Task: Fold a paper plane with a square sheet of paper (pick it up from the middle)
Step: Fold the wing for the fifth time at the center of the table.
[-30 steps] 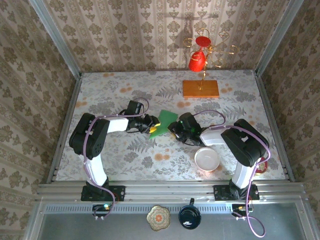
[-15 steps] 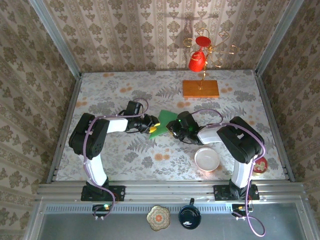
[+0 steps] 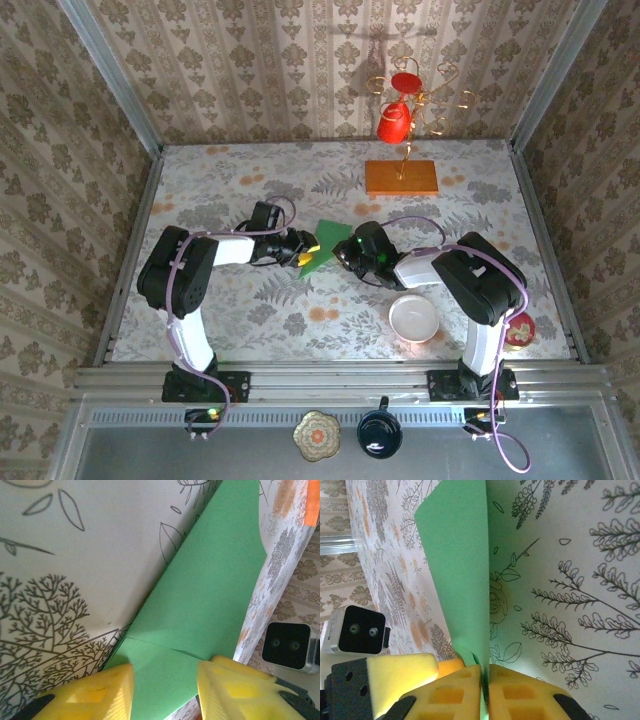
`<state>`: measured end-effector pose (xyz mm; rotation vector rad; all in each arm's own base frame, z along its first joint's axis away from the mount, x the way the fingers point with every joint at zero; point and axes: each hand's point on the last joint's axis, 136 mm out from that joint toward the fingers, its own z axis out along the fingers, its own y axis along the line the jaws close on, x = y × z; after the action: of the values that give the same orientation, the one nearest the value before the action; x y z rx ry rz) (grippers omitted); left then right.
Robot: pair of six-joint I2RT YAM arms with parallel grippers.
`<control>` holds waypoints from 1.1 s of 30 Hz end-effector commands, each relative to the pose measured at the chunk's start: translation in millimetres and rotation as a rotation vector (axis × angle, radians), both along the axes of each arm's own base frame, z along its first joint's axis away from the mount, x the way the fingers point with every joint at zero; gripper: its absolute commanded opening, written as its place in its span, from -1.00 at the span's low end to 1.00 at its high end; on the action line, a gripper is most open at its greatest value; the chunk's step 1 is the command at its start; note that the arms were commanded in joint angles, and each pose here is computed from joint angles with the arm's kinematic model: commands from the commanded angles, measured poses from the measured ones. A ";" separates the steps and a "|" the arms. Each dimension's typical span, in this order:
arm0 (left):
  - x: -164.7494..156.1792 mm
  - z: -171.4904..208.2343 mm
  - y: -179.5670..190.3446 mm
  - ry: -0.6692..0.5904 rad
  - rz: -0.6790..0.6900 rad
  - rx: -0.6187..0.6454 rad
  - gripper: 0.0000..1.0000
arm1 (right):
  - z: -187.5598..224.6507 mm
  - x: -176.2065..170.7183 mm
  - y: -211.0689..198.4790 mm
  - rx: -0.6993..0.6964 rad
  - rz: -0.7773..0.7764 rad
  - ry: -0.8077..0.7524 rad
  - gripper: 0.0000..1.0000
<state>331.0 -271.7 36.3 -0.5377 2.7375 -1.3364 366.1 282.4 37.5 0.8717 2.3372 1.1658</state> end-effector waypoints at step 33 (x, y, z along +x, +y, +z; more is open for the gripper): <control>-44.6 40.9 -47.9 -1.181 -0.742 0.582 0.31 | 28.3 -13.8 -57.0 -0.055 -0.118 0.103 -1.00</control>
<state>282.6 -305.8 67.7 0.8992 2.2014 -0.5441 352.1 224.7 58.8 1.0253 2.3536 0.9979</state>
